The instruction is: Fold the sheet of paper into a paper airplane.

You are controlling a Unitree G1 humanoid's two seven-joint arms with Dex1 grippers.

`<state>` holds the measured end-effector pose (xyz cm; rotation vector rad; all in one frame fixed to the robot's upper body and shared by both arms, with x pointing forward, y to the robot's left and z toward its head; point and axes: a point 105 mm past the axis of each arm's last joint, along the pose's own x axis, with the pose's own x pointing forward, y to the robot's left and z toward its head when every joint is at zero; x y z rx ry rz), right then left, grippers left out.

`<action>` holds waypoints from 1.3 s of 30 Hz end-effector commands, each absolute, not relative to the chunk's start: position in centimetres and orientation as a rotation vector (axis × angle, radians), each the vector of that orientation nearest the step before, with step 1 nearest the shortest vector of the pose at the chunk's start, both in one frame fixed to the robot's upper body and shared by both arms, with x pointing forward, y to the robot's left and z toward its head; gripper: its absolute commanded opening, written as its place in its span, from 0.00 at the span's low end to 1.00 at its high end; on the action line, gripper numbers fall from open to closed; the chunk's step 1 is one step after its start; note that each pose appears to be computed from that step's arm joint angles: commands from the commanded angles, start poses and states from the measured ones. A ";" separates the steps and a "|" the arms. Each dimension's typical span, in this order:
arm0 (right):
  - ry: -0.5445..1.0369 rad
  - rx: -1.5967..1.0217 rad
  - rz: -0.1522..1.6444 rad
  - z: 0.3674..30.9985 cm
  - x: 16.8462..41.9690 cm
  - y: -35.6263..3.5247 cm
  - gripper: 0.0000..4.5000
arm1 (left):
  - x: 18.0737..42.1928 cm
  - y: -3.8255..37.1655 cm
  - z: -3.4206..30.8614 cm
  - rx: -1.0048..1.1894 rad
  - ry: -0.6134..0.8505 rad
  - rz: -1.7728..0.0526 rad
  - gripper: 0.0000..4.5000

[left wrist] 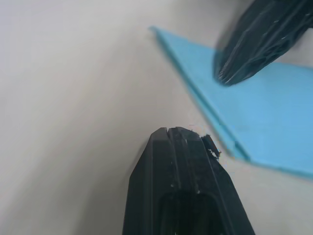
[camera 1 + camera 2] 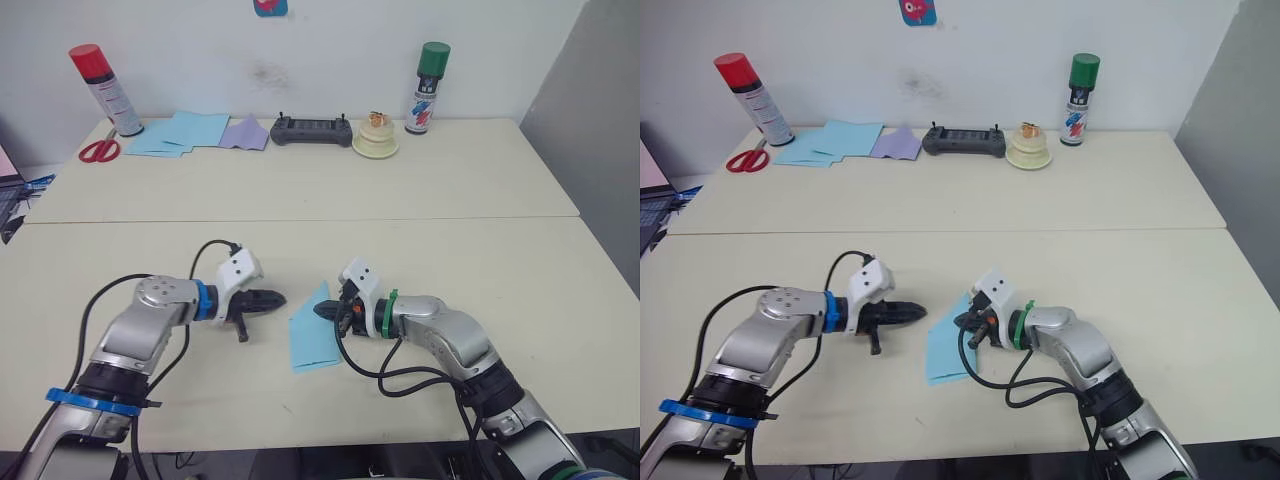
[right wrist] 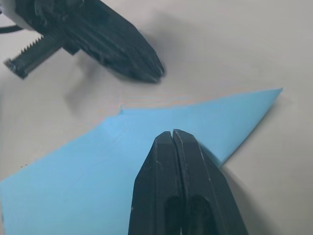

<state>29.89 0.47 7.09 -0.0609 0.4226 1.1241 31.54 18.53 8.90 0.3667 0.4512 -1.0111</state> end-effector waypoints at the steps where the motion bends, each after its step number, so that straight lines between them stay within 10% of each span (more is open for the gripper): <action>1: 0.431 -0.092 1.110 6.7 30.1 0.3 0.00 | 32.3 18.2 11.9 0.340 0.330 -0.991 0.00; 16: 0.369 -0.033 1.075 8.3 30.8 -0.4 0.00 | 27.7 11.6 9.3 0.313 0.351 -1.225 0.00; 25: 0.359 -0.047 1.353 10.4 26.4 -1.8 0.00 | 29.6 13.3 7.6 0.474 0.378 -1.164 0.00; 39: 0.472 -0.206 1.351 5.1 26.0 -2.5 0.00 | 30.6 12.8 7.4 0.527 0.362 -1.215 0.00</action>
